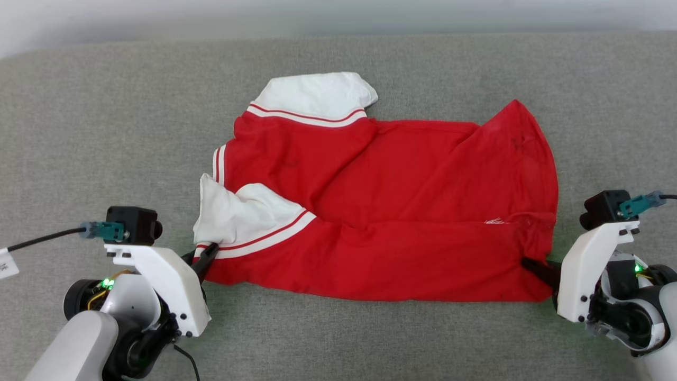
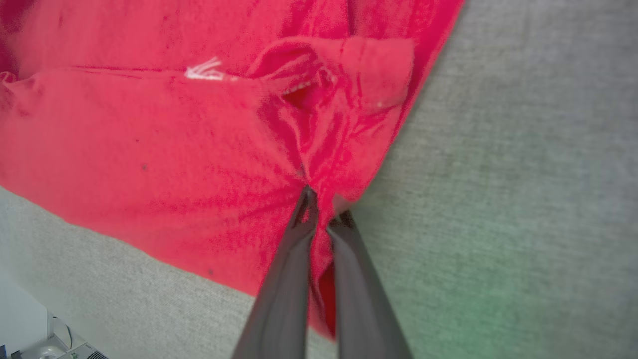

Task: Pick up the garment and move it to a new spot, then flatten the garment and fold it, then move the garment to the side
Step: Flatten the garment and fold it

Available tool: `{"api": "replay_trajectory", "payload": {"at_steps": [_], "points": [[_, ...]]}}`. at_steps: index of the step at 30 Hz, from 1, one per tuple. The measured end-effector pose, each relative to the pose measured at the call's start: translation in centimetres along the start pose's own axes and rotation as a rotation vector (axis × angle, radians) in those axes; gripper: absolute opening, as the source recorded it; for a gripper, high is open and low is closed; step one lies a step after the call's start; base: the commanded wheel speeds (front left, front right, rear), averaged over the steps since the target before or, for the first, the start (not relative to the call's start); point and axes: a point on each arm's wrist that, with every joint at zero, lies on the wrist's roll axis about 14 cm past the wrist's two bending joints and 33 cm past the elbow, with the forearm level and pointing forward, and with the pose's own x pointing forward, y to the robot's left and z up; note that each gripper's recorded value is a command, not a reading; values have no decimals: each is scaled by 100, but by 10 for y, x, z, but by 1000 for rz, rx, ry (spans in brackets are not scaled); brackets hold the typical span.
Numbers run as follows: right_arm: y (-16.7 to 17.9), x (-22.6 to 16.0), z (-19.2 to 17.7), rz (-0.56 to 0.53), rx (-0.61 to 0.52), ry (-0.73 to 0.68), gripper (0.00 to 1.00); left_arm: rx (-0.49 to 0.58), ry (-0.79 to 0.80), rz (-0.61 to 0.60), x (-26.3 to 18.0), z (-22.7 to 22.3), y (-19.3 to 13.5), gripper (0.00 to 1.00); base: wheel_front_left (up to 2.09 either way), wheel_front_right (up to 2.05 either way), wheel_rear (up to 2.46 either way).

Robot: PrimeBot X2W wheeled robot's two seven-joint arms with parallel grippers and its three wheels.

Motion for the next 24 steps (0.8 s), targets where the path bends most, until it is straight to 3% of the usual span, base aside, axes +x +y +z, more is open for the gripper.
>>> {"api": "replay_trajectory", "payload": {"at_steps": [17, 23, 24], "points": [[28, -65, -7, 16, -108, -143, 0, -37, -129, 33, -72, -12, -8, 0, 0, 0, 0], [23, -75, -31, 3, -81, -110, 0, -93, -54, 61, -86, -46, -2, 0, 0, 0, 0], [22, -73, -35, 1, -72, -104, 22, -104, -46, 57, -84, -50, -3, 0, 0, 0, 0]]}}
